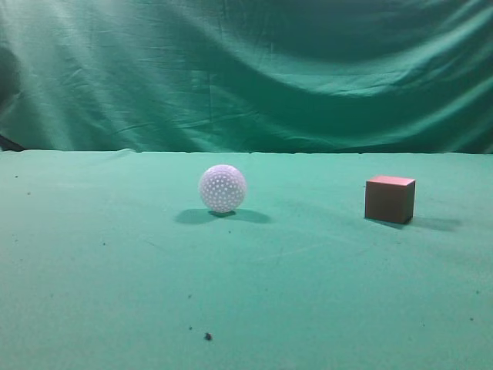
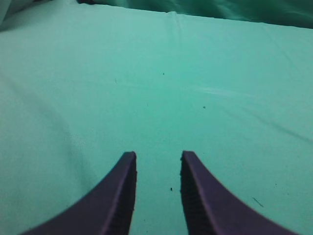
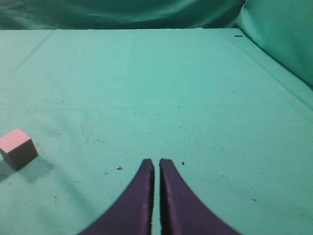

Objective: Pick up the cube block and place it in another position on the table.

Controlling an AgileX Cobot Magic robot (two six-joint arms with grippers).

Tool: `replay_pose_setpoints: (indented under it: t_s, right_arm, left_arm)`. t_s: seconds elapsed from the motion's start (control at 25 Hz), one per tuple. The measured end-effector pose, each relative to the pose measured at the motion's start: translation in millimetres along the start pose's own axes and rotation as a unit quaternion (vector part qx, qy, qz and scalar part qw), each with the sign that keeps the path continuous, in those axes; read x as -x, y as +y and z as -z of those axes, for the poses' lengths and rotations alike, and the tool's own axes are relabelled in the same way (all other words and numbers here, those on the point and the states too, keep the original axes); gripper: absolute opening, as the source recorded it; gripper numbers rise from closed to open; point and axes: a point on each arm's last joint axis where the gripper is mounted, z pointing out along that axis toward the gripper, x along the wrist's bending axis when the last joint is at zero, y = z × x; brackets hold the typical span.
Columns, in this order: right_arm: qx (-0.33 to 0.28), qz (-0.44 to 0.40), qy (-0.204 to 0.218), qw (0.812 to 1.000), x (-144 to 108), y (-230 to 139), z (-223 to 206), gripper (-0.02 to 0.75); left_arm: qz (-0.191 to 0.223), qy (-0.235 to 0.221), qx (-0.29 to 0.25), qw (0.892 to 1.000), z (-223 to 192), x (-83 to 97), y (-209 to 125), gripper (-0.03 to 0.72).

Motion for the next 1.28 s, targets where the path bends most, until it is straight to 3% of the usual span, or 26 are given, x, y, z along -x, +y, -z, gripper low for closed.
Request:
replay_pose_setpoints:
  t_s: [0.84,1.0,1.2,1.28]
  right_arm:
    - [0.008,0.014,-0.002,1.000,0.3,1.2,-0.1,0.000]
    - [0.113,-0.041,0.002,0.993,0.6,19.8,2.0,0.000]
    - [0.296,-0.136,-0.026,0.945,11.9,49.9,15.8,0.000]
    - [0.320,-0.136,-0.033,0.937,13.7,54.3,19.1,0.000]
  left_arm:
    - [0.000,0.000,0.000,1.000,0.0,0.0,0.0,0.262]
    - [0.000,0.000,0.000,1.000,0.0,0.0,0.0,0.262]
    - [0.000,0.000,0.000,1.000,0.0,0.0,0.0,0.262]
    - [0.000,0.000,0.000,1.000,0.0,0.0,0.0,0.262]
